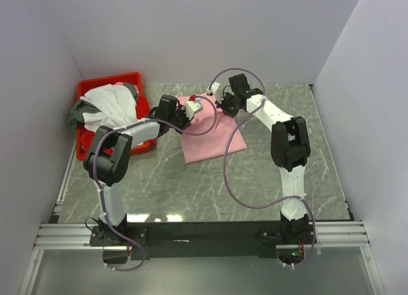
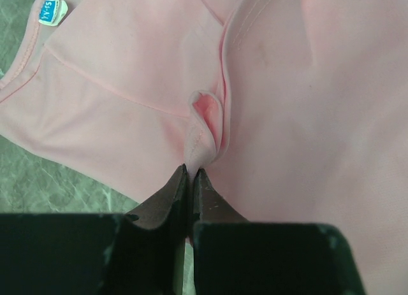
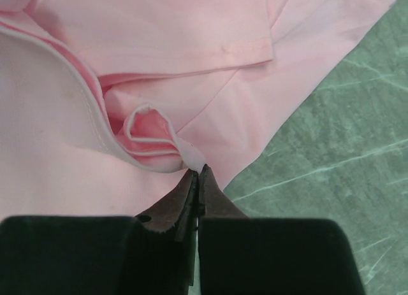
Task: Fold and stack the t-shirts
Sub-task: Fold the tshirt
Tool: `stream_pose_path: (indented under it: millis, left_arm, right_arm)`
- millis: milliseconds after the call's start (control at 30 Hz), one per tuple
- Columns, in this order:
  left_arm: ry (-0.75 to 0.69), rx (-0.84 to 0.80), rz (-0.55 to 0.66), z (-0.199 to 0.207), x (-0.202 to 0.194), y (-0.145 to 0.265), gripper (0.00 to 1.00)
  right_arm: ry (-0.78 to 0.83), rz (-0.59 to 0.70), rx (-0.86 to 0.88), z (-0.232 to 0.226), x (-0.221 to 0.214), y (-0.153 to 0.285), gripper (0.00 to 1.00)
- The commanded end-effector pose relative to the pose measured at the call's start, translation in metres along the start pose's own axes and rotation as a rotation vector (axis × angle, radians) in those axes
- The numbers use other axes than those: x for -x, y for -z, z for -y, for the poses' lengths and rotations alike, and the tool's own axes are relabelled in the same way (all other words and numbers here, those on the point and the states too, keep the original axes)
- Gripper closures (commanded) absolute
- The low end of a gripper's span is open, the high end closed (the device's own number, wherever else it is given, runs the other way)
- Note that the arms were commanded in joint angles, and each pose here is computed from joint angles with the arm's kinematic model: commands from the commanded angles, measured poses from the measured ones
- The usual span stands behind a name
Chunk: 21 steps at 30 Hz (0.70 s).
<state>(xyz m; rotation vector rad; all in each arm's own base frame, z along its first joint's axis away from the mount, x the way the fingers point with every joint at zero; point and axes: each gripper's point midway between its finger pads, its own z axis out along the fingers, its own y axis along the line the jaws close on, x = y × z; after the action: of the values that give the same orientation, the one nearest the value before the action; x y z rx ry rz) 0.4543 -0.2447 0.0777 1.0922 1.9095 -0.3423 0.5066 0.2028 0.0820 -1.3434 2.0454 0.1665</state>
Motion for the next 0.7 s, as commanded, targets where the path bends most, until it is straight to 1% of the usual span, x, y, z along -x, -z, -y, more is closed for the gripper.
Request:
stream_pose_path:
  millis: [0, 133, 167, 200, 233, 267, 300, 333, 367, 400, 433, 500, 533, 567, 600, 633, 667]
  left_arm:
    - [-0.023, -0.006, 0.035, -0.009, 0.015, -0.002, 1.0]
    - [-0.014, 0.012, 0.022, -0.018, 0.013, -0.006, 1.0]
    - [-0.011, 0.019, 0.02, -0.02, 0.013, -0.007, 1.0]
    - [-0.005, 0.032, 0.019, -0.023, 0.014, -0.007, 1.0]
    - [0.022, 0.068, -0.001, -0.03, 0.009, -0.008, 0.94]
    - [0.034, 0.097, 0.01, -0.037, 0.012, -0.008, 0.85]
    - [0.05, 0.137, 0.022, -0.045, 0.016, -0.006, 0.54]
    - [0.089, 0.229, 0.033, -0.06, 0.022, 0.002, 0.44]
    - [0.095, 0.278, 0.055, -0.069, 0.029, 0.008, 0.39]
    - [0.094, 0.334, 0.108, -0.078, 0.039, 0.015, 0.34]
    - [0.134, 0.436, 0.153, -0.096, 0.054, 0.036, 0.21]
    - [0.158, 0.499, 0.224, -0.107, 0.071, 0.055, 0.12]
    - [0.158, 0.518, 0.264, -0.111, 0.086, 0.075, 0.1]
    - [0.145, 0.507, 0.277, -0.108, 0.093, 0.082, 0.1]
    - [0.132, 0.485, 0.285, -0.102, 0.098, 0.089, 0.11]
    - [0.105, 0.458, 0.287, -0.095, 0.106, 0.106, 0.12]
    - [0.079, 0.414, 0.292, -0.084, 0.111, 0.112, 0.13]
  right_arm:
    - [-0.013, 0.039, -0.055, 0.021, 0.019, 0.003, 1.0]
    - [-0.022, 0.036, -0.063, 0.022, 0.018, -0.002, 1.0]
    - [-0.027, 0.033, -0.074, 0.025, 0.017, -0.002, 0.98]
    - [-0.041, 0.042, -0.091, 0.028, 0.019, -0.003, 0.92]
    - [-0.05, 0.046, -0.106, 0.031, 0.021, -0.004, 0.84]
    - [-0.066, 0.041, -0.135, 0.036, 0.021, -0.003, 0.61]
    - [-0.097, 0.071, -0.171, 0.044, 0.028, -0.002, 0.55]
    - [-0.121, 0.075, -0.199, 0.047, 0.027, -0.002, 0.5]
    - [-0.142, 0.083, -0.238, 0.053, 0.028, 0.001, 0.4]
    - [-0.184, 0.116, -0.312, 0.066, 0.037, 0.01, 0.38]
    - [-0.208, 0.118, -0.34, 0.07, 0.035, 0.013, 0.36]
    - [-0.245, 0.149, -0.354, 0.076, 0.04, 0.029, 0.35]
    - [-0.256, 0.158, -0.336, 0.074, 0.039, 0.034, 0.35]
    - [-0.271, 0.166, -0.325, 0.079, 0.034, 0.042, 0.34]
    - [-0.24, 0.203, -0.22, 0.063, 0.041, 0.051, 0.33]
    - [-0.206, 0.209, -0.133, 0.05, 0.038, 0.056, 0.32]
    - [-0.16, 0.228, -0.033, 0.034, 0.038, 0.062, 0.32]
